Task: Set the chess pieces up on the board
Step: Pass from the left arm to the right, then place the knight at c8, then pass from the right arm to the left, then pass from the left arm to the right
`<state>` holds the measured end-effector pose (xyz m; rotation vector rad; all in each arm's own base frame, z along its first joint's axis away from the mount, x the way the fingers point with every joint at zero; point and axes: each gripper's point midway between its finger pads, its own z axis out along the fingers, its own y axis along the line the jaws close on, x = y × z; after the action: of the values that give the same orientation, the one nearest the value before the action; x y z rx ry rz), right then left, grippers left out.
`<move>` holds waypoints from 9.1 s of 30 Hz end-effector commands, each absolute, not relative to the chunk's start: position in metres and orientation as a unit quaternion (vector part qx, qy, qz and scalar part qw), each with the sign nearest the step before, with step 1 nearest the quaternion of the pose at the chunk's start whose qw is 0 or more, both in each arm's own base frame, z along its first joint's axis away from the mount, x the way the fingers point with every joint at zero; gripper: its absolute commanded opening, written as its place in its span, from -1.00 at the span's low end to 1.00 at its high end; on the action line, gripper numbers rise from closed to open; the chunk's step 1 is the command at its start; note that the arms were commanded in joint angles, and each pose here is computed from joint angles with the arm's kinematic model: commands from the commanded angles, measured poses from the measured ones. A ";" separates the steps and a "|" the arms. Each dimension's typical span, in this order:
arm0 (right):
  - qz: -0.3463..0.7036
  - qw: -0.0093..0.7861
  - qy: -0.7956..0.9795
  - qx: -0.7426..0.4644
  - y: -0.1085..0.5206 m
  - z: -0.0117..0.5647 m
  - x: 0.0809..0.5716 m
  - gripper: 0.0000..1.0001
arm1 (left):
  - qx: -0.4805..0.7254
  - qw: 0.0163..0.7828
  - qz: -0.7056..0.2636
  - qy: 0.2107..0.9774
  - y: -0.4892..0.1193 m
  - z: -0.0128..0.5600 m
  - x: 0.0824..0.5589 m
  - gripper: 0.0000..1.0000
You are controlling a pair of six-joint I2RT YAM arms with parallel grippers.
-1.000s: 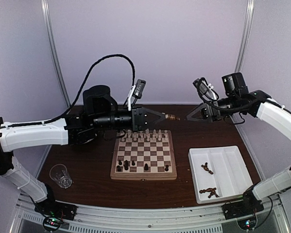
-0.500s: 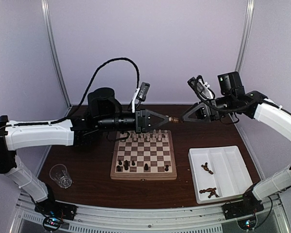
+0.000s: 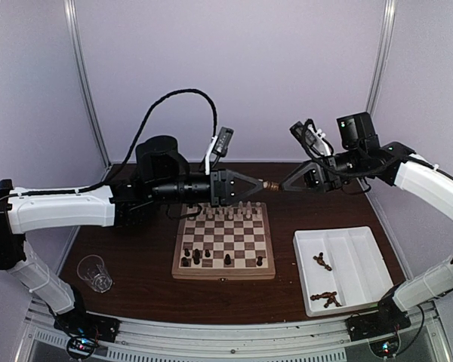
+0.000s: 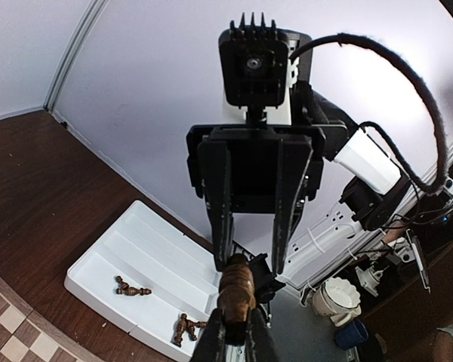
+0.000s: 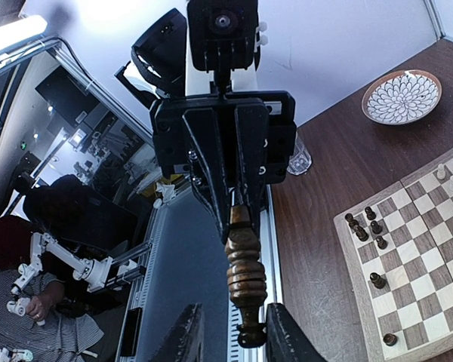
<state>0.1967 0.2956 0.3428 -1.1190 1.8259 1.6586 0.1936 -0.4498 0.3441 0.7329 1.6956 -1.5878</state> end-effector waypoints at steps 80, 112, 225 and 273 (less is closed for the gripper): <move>0.233 0.240 0.858 -0.390 0.148 0.159 0.233 -0.99 | 0.480 0.112 -0.064 0.868 -0.438 0.105 0.208 -1.00; 0.234 0.234 0.859 -0.390 0.148 0.155 0.233 -0.99 | 0.467 0.107 -0.100 0.872 -0.471 0.080 0.207 -1.00; 0.368 0.340 0.730 -0.465 0.179 0.312 0.188 -0.15 | 0.322 0.160 -0.692 0.626 -0.558 0.306 0.164 -0.85; 0.526 0.306 0.671 -0.424 0.225 0.334 0.188 -0.60 | 0.263 0.177 -0.752 0.578 -0.563 0.317 0.182 -0.86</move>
<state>0.1916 0.2226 0.3170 -1.0980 1.8451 1.3788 0.1786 -0.5599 0.3113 0.7381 1.6716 -2.1215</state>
